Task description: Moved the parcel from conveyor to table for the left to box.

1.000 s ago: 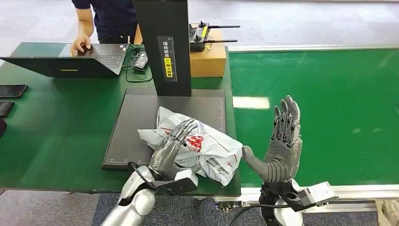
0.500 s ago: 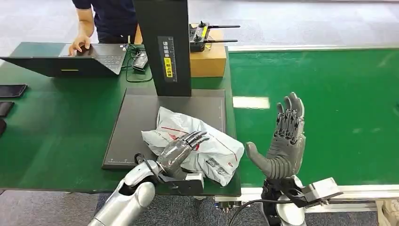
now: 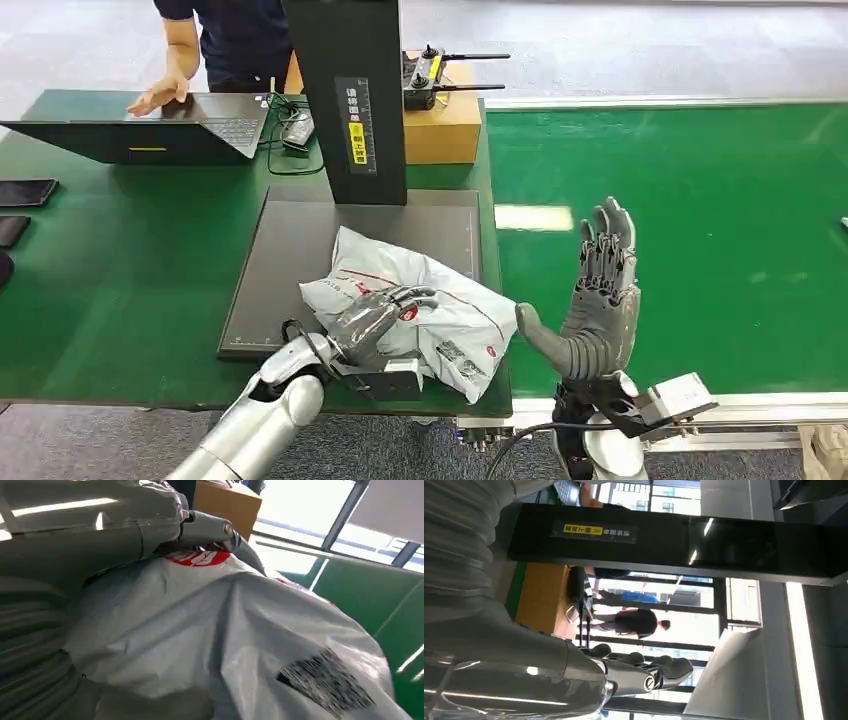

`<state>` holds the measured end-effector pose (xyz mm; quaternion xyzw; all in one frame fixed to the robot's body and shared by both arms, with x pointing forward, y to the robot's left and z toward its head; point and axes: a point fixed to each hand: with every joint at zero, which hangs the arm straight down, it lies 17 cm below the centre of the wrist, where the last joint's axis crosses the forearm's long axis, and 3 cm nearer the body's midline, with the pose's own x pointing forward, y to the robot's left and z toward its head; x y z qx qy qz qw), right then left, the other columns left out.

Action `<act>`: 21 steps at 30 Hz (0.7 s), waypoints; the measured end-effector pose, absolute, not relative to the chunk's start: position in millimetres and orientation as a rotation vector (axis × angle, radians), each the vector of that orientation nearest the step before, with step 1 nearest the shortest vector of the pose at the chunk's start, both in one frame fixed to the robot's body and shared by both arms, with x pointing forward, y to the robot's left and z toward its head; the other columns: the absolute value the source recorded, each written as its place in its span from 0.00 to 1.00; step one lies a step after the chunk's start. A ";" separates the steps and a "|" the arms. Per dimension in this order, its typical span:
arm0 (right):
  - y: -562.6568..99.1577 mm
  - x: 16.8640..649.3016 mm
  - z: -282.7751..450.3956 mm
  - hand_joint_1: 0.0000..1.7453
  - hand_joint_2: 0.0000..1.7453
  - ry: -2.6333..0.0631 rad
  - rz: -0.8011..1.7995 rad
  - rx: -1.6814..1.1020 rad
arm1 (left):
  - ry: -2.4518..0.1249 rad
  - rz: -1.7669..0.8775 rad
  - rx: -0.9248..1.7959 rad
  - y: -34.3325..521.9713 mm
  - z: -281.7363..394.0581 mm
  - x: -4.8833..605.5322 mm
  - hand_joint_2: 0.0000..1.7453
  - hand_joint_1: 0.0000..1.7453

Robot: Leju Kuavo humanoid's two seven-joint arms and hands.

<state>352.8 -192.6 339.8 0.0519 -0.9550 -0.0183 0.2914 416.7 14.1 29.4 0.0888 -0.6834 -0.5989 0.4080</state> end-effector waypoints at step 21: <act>-187.5 358.2 324.5 0.00 1.00 -2.497 -0.057 0.138 | -1.762 -1.202 0.431 101.6 73.8 481.2 1.00 1.00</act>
